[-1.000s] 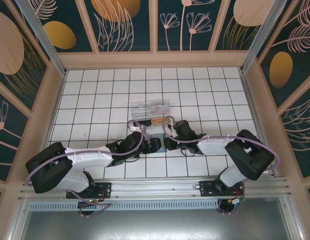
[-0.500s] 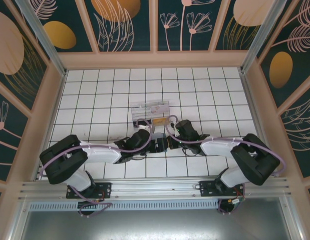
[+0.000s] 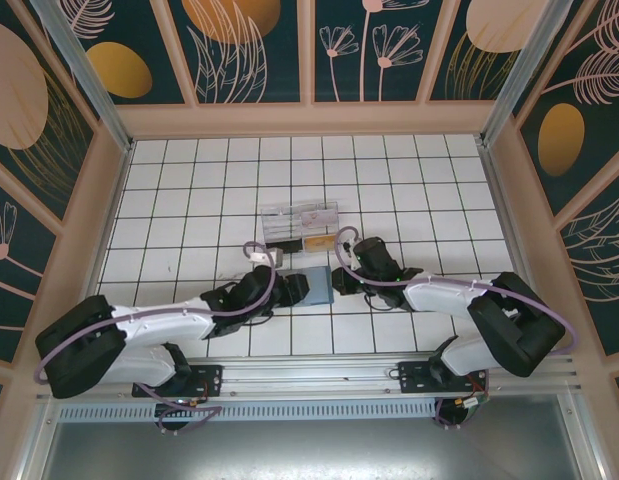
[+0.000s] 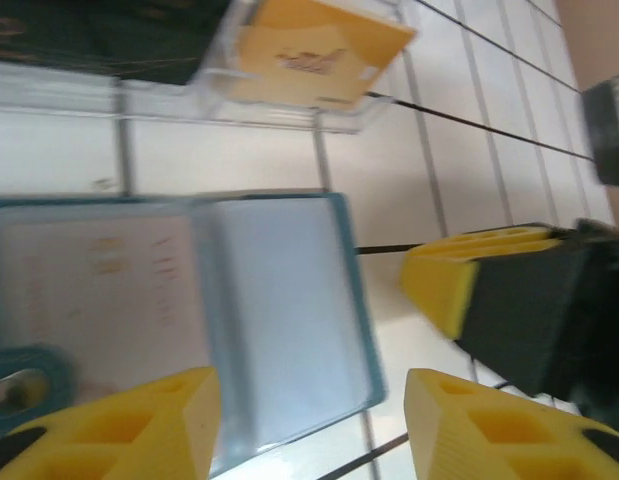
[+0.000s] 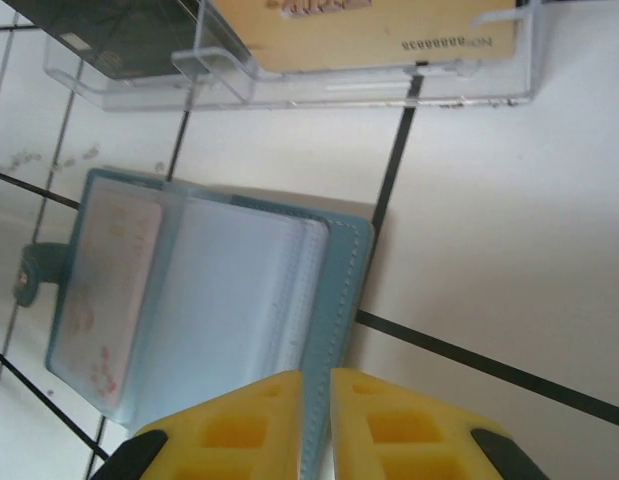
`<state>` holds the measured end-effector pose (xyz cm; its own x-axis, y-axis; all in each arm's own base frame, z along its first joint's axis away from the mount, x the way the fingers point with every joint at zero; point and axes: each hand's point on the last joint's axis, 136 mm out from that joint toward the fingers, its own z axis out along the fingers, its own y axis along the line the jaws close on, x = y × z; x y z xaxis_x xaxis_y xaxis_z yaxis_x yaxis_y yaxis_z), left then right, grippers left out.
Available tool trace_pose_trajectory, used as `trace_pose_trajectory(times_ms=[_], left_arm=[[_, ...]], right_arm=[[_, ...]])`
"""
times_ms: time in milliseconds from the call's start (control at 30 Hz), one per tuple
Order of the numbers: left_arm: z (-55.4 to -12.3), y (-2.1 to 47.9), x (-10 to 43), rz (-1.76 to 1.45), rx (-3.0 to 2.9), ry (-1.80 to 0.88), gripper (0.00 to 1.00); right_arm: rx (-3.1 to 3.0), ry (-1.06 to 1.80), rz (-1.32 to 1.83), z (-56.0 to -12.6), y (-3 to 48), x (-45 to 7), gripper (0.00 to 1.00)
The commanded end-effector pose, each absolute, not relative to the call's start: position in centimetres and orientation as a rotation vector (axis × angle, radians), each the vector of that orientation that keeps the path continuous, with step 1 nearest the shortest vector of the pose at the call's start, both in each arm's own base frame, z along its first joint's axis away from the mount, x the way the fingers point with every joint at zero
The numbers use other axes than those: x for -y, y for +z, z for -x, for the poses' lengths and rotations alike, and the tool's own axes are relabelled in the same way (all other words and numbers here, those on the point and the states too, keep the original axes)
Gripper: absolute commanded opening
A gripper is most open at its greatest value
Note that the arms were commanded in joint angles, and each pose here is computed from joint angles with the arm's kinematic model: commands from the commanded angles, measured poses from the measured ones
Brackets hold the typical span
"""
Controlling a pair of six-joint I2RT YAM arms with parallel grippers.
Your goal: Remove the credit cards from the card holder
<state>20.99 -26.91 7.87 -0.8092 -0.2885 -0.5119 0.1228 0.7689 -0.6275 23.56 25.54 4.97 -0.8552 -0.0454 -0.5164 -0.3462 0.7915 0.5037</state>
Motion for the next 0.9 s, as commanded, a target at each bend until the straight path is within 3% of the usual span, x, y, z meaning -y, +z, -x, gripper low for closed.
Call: trace_pose_trajectory(times_ms=[0,233,867], left_arm=[[-20.6,6.0,23.5,0.199,-2.371,-0.751,0.43],[-20.5,5.2,22.6,0.202,-2.37,-0.722,0.17],[-21.1,1.8,22.0,0.153,-2.428,-0.576,0.0]], right_arm=[[-2.422,0.943,0.303,-24.0,8.1,-27.6,0.18],[-2.424,1.052,0.381,-23.4,9.7,-31.9,0.18],[-2.658,1.239,0.251,-22.0,5.1,-35.4,0.2]])
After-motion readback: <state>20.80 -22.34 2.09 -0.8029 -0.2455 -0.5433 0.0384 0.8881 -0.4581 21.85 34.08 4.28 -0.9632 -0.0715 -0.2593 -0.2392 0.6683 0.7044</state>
